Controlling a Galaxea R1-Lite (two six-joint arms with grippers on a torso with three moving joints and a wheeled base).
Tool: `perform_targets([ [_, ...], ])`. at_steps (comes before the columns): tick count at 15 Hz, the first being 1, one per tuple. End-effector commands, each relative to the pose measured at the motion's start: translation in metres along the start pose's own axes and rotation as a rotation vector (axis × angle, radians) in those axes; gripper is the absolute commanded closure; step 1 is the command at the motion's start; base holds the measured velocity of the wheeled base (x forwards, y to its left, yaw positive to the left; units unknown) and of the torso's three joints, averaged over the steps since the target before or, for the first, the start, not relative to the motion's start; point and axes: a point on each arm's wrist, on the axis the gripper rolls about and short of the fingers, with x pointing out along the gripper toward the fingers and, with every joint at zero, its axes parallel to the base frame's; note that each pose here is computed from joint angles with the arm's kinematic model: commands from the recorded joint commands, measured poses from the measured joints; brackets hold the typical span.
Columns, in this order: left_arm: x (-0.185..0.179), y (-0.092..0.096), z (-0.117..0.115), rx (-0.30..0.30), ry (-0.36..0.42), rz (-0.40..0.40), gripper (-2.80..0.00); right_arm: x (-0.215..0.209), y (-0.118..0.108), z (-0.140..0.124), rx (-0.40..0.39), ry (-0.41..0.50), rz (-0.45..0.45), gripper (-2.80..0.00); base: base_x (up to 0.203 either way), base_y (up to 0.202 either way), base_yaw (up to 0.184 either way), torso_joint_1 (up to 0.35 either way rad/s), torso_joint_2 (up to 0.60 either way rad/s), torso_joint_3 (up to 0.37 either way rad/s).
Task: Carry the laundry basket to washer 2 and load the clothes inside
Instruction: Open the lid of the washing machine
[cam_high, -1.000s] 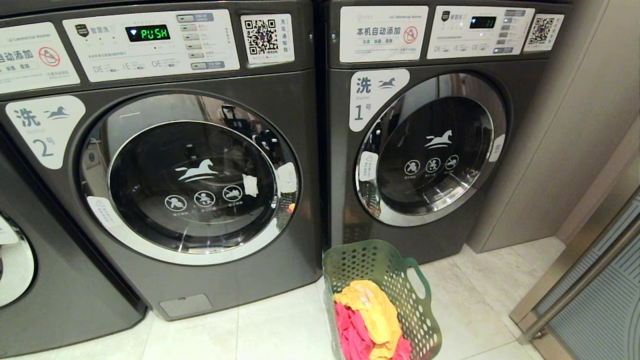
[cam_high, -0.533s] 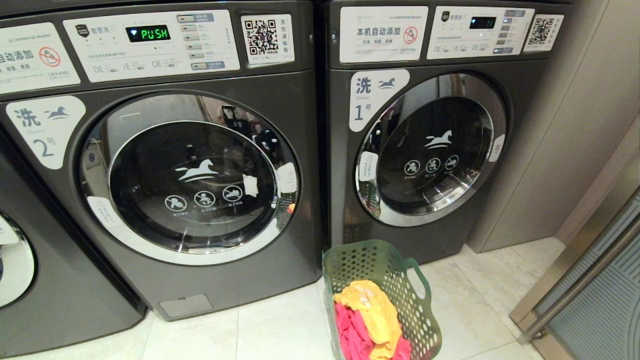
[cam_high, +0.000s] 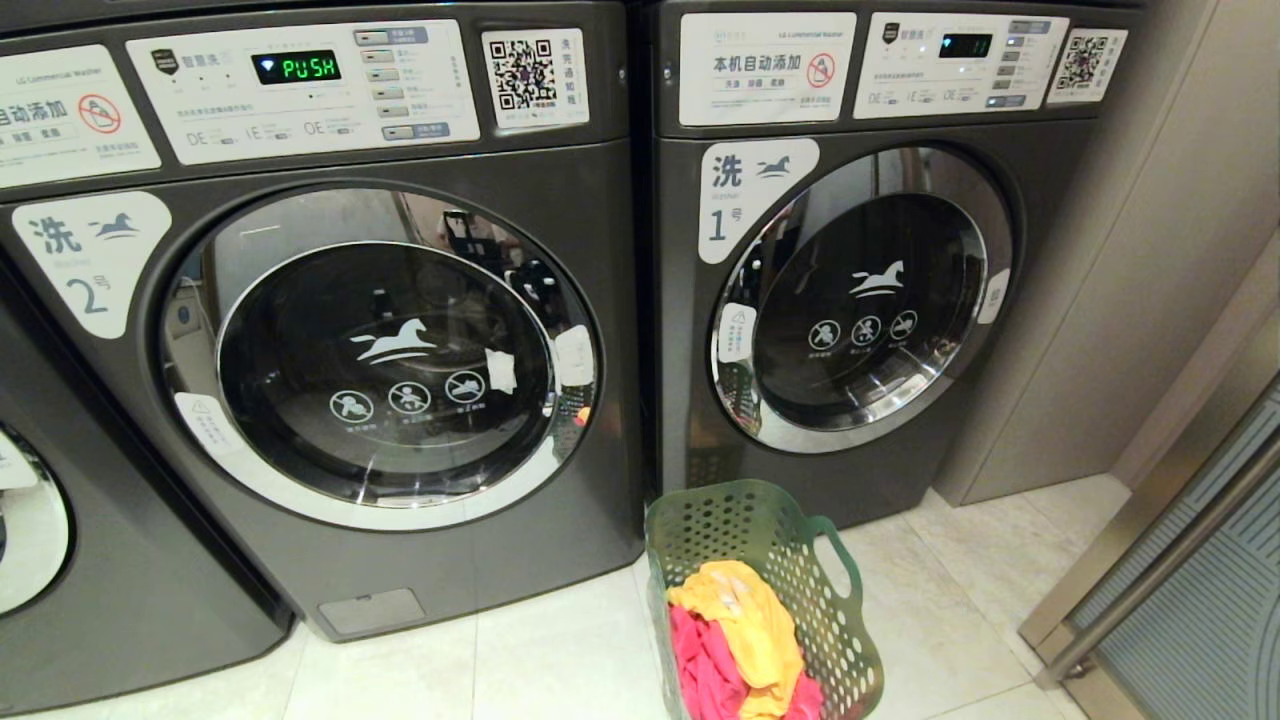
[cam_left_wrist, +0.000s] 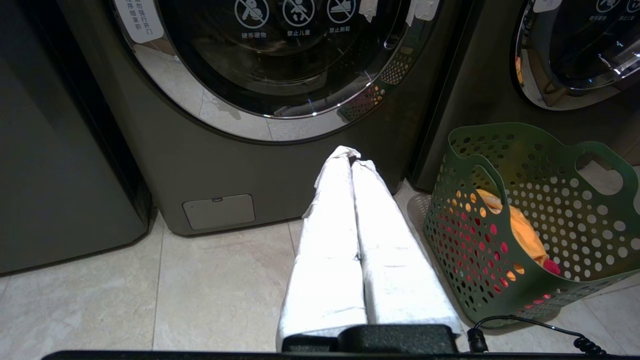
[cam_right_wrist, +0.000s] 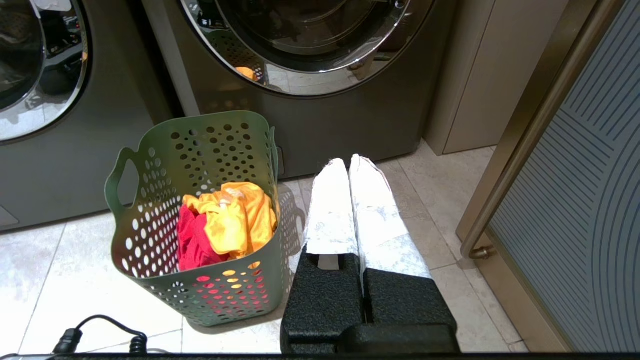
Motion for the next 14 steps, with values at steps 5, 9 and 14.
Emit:
perform_targets([
  [5, 0.0, 0.0, 0.0, 0.0, 0.0, 0.0, 0.0, 0.0, 0.0, 0.0, -0.001, 0.0, 0.0, 0.0, 0.0, 0.0, 0.0, 0.0, 0.0, 0.0],
  [9, 0.0, 0.0, 0.0, 0.0, 0.0, 0.0, 0.0, 0.0, 0.0, 0.0, 0.002, 0.0, -0.001, 0.0, -0.002, -0.003, 0.105, 0.002, 0.0, 0.004],
  [14, 0.0, 0.0, 0.0, 0.0, 0.0, 0.0, 0.0, 0.0, -0.0002, 0.0, 0.014, 0.0, -0.009, 0.0, 0.001, -0.008, 0.15, 0.003, 0.0, 0.002],
])
